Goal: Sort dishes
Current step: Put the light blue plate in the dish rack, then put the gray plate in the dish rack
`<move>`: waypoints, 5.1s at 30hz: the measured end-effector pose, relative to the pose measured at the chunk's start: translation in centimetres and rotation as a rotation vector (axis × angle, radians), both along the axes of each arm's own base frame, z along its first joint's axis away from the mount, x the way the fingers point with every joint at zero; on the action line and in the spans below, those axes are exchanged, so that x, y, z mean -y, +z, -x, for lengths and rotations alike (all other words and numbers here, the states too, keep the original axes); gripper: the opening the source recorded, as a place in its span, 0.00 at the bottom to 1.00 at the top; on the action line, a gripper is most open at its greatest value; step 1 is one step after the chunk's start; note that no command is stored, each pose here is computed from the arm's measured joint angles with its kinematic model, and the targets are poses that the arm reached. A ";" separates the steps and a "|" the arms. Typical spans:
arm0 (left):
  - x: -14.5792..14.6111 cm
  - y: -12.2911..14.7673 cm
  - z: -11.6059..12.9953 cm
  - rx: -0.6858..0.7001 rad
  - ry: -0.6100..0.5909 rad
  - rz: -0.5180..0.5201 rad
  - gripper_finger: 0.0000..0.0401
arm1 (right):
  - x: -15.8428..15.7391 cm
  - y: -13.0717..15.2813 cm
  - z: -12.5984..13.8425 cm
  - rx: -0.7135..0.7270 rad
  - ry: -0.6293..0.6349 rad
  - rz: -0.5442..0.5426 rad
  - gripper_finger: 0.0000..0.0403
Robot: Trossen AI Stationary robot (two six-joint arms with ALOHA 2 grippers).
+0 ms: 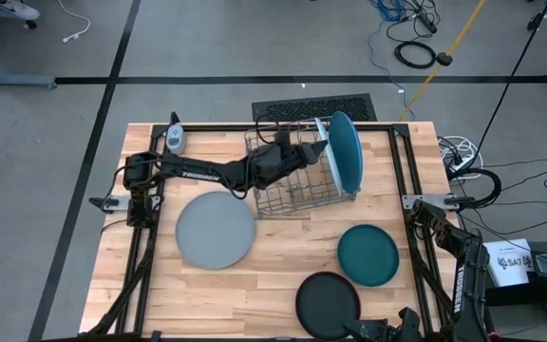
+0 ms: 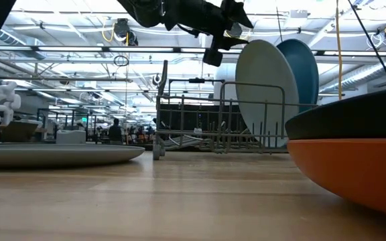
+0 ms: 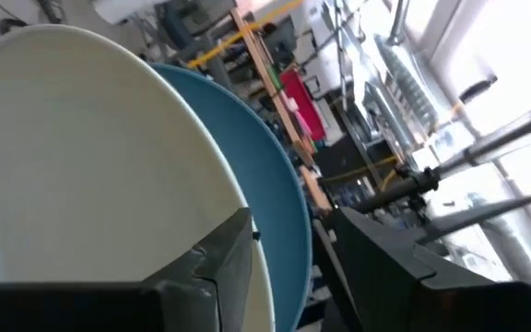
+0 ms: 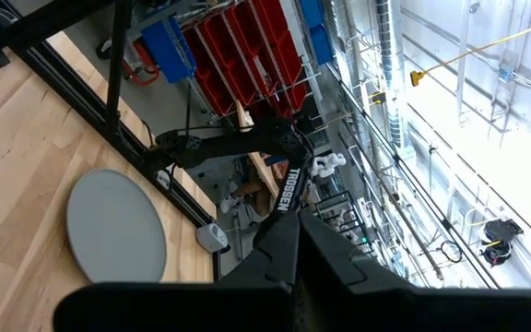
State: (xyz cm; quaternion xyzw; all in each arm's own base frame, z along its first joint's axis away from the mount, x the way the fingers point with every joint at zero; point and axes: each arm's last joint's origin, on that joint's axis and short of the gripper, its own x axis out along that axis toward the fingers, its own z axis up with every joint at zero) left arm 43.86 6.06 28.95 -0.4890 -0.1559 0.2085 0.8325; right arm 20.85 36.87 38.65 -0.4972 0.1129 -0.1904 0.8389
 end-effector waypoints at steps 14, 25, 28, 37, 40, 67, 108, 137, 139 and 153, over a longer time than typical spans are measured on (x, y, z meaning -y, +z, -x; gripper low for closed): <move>-0.8 0.1 0.1 -0.003 -0.052 -0.016 0.52 | 0.1 0.0 0.0 0.000 0.000 0.000 0.00; -1.7 2.2 0.9 0.040 -0.231 -0.138 0.58 | 0.2 -0.1 0.1 0.002 0.000 -0.004 0.00; -1.4 3.3 1.4 0.065 -0.275 -0.202 0.58 | 0.2 -0.1 0.1 0.002 0.000 -0.004 0.00; 0.8 11.2 6.6 0.142 -0.351 -0.545 0.57 | 0.3 -0.1 -0.1 0.009 -0.005 -0.019 0.00; 2.5 14.1 9.9 0.075 -0.348 -0.692 0.55 | 0.6 -0.1 -0.6 0.010 -0.018 -0.020 0.00; 21.2 -6.6 17.3 -1.669 -0.932 -0.676 0.42 | 4.4 -0.9 -4.4 -0.033 -0.120 -0.064 0.00; 24.7 -9.6 15.8 -1.938 -1.297 -0.512 0.00 | 4.0 -0.9 -3.8 -0.037 -0.103 -0.059 0.00; 15.5 14.4 17.1 -0.621 -0.358 -0.486 0.00 | 4.0 -0.9 -3.8 -0.037 -0.103 -0.058 0.00; 14.5 13.7 15.9 -0.623 -0.332 -0.466 0.00 | 4.0 -0.9 -3.8 -0.038 -0.103 -0.055 0.00; 9.3 11.4 9.5 -0.470 -0.362 -0.429 0.00 | 3.1 -0.8 -2.7 -0.030 -0.073 -0.042 0.00</move>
